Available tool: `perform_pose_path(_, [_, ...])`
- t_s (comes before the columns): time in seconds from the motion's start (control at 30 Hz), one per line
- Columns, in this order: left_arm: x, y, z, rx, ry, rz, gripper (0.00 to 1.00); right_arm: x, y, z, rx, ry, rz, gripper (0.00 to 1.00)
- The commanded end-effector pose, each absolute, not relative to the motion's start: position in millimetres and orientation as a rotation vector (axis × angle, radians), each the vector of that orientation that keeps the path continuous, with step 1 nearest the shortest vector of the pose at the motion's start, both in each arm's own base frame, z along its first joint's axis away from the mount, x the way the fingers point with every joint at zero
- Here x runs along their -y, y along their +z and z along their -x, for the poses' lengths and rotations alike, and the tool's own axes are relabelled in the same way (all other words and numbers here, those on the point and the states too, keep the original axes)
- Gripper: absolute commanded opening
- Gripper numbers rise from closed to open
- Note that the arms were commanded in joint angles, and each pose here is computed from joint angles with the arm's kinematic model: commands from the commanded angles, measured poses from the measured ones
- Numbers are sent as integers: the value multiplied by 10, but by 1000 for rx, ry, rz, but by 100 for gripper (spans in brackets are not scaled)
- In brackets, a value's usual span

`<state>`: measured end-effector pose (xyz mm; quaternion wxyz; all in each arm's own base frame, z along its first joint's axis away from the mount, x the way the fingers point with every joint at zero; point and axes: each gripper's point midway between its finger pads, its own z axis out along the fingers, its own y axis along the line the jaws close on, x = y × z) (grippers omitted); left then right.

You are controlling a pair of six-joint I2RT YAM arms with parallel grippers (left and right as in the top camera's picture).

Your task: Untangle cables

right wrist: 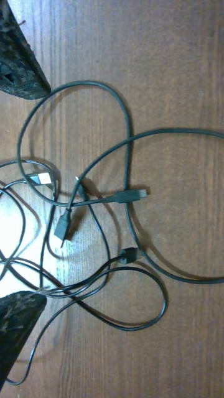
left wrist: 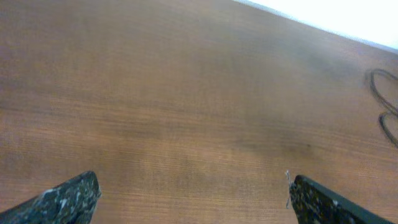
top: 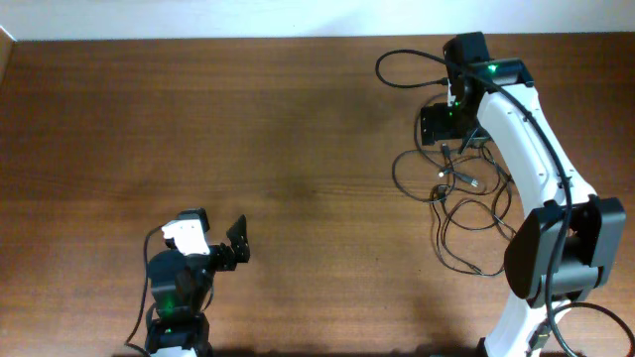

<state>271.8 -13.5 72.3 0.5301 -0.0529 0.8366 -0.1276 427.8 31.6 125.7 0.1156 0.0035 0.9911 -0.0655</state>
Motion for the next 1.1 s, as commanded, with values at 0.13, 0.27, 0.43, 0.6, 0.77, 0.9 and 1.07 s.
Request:
perform_pose_path(0.13, [182,560,-2447,-2090,-187,115,99,-322,1303,-4297,-2890,-181,-19,99])
perform_pose_path(0.27, [347,1197,-2473,-1807,-112,-121,99,-322,1303,-4297,-2890,-181,-19,98])
perform_pose_path(0.43, [389,1556,-2426,-1642,-55,-195,99,-322,1305,-4297,-2890,-181,-19,99])
perform_pose_path(0.6, [388,1563,-2428,-1640,-55,-194,99,-322,1303,-4297,-2890,-181,-19,99])
perform_pose_path(0.77, [388,1563,-2428,-1640,-55,-194,99,-322,1303,-4297,-2890,-181,-19,98])
perform_pose_path(0.9, [388,1563,-2428,-1640,-55,-194,99,-322,1303,-4297,-2890,-181,-19,98])
perform_pose_path(1.07, [388,1563,-2428,-1640,-55,-194,99,-322,1303,-4297,-2890,-181,-19,99])
